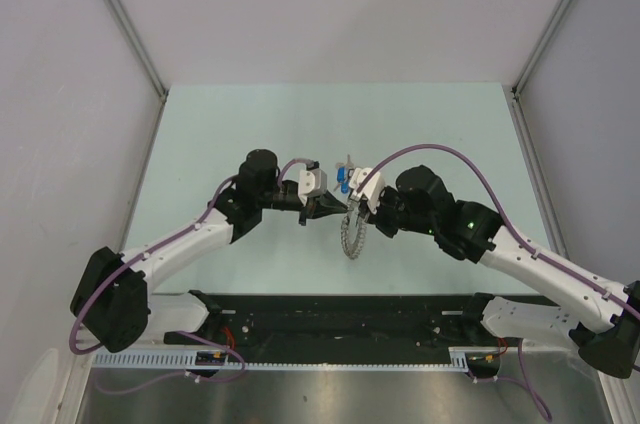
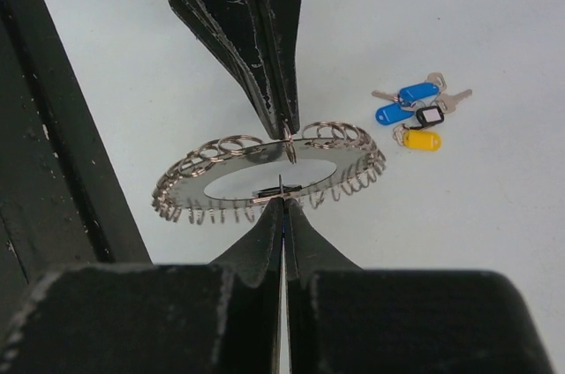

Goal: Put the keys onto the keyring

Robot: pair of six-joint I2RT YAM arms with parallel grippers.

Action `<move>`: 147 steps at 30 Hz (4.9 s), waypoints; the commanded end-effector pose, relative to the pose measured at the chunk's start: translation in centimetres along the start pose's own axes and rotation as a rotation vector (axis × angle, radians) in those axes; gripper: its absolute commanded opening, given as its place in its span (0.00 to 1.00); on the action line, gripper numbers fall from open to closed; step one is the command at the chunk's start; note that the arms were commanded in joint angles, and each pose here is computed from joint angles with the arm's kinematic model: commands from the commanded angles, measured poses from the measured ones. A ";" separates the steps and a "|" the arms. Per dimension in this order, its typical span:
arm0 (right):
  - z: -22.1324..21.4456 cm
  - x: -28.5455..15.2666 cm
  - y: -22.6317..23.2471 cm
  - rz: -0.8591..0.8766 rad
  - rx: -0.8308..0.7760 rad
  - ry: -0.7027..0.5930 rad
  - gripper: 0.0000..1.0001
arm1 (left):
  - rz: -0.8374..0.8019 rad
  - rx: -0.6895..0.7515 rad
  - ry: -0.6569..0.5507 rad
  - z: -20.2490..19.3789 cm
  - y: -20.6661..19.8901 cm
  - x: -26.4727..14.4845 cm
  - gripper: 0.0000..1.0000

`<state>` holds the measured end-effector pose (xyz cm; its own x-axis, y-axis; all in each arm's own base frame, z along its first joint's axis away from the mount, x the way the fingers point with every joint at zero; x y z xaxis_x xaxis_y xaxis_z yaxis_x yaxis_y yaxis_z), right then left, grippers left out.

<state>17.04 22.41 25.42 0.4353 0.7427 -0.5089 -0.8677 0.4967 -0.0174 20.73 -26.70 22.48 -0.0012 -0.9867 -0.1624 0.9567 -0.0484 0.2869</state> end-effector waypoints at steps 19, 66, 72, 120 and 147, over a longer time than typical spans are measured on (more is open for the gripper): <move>1.5 -0.2 -0.4 -0.040 -0.012 -0.072 0.00 | 0.000 0.070 -0.043 1.7 0.5 -0.3 0.00; -3.8 2.4 0.1 -0.045 0.084 0.046 0.00 | -0.173 -0.065 -0.001 -4.3 -0.8 2.5 0.00; -4.0 2.3 0.1 -0.040 0.084 0.054 0.00 | -0.180 -0.068 -0.004 -4.3 -0.8 2.6 0.00; -3.9 2.9 0.1 -0.045 0.096 0.052 0.00 | -0.202 -0.052 -0.025 -3.4 -1.1 2.8 0.00; -3.1 2.3 0.7 0.022 0.051 0.011 0.00 | -0.247 -0.034 -0.018 -3.0 -1.9 3.2 0.00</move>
<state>16.63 22.50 19.98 0.4087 0.7028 -0.5823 -0.8450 0.5325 0.0496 19.75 -28.56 16.52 -0.2000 -0.9493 -0.2427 0.9630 -0.2361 0.1298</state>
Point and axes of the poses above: each gripper's point midway between its finger pads, its own x axis out along the fingers, its own y axis along the line the jaws close on, z = x × y, the point moved 5 cm from there along -x, back along the fingers, and after that the axes turned 12 degrees about x, right-handed, at the moved point
